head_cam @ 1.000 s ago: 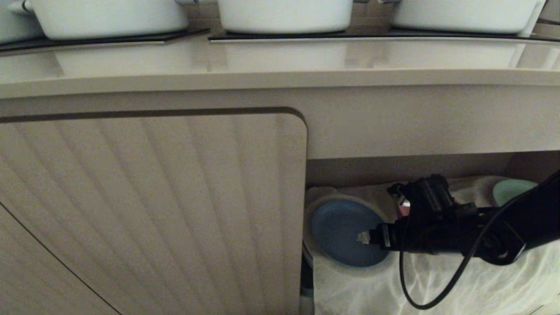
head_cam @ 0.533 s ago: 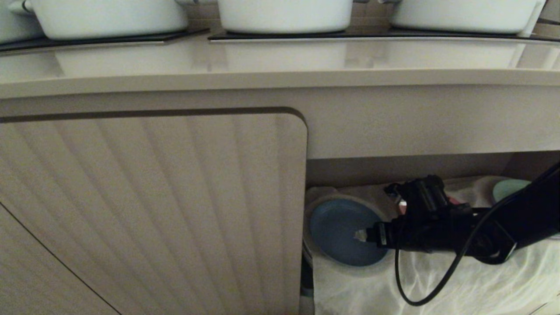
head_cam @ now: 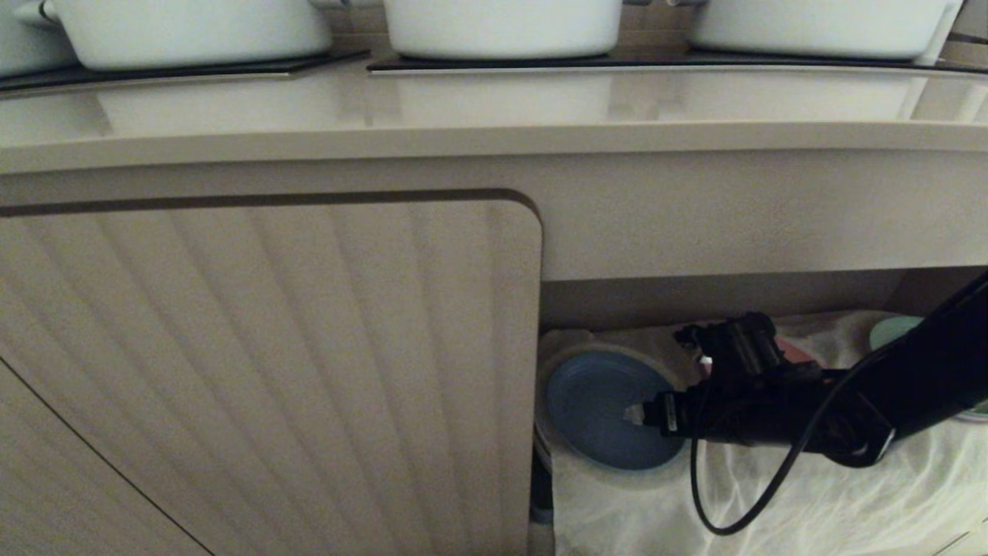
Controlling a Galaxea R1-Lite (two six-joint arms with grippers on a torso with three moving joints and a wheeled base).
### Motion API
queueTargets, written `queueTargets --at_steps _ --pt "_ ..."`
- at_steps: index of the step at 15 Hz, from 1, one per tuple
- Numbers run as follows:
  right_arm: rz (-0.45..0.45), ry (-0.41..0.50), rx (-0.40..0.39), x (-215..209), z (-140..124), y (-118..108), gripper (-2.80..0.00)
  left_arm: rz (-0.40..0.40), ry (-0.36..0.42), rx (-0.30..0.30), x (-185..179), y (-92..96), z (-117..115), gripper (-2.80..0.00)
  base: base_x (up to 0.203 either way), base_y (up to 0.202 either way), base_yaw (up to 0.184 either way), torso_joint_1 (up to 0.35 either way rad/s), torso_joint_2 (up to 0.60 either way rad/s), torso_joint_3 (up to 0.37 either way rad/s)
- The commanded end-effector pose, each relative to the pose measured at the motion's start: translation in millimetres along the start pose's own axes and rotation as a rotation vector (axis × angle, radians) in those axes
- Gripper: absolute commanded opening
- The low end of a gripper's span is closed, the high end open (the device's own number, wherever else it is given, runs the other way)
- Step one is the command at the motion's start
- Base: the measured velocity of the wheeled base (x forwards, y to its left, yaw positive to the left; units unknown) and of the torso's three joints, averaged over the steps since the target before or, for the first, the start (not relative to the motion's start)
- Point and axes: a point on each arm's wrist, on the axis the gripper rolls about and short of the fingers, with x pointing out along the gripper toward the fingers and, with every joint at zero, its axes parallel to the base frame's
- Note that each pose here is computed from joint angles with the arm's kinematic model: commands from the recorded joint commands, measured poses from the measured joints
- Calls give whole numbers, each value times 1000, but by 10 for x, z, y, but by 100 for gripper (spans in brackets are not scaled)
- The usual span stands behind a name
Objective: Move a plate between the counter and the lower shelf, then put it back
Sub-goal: Pick up the plate in the cupboard
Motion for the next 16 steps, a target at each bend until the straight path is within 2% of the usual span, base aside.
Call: queueTargets --at_steps 1,16 --pt "2 3 1 24 -6 5 0 0 -1 -1 0 0 0 -280 0 0 0 0 0 0" --pt "10 -15 -1 42 30 21 0 0 -1 -1 0 0 0 -280 0 0 0 0 0 0"
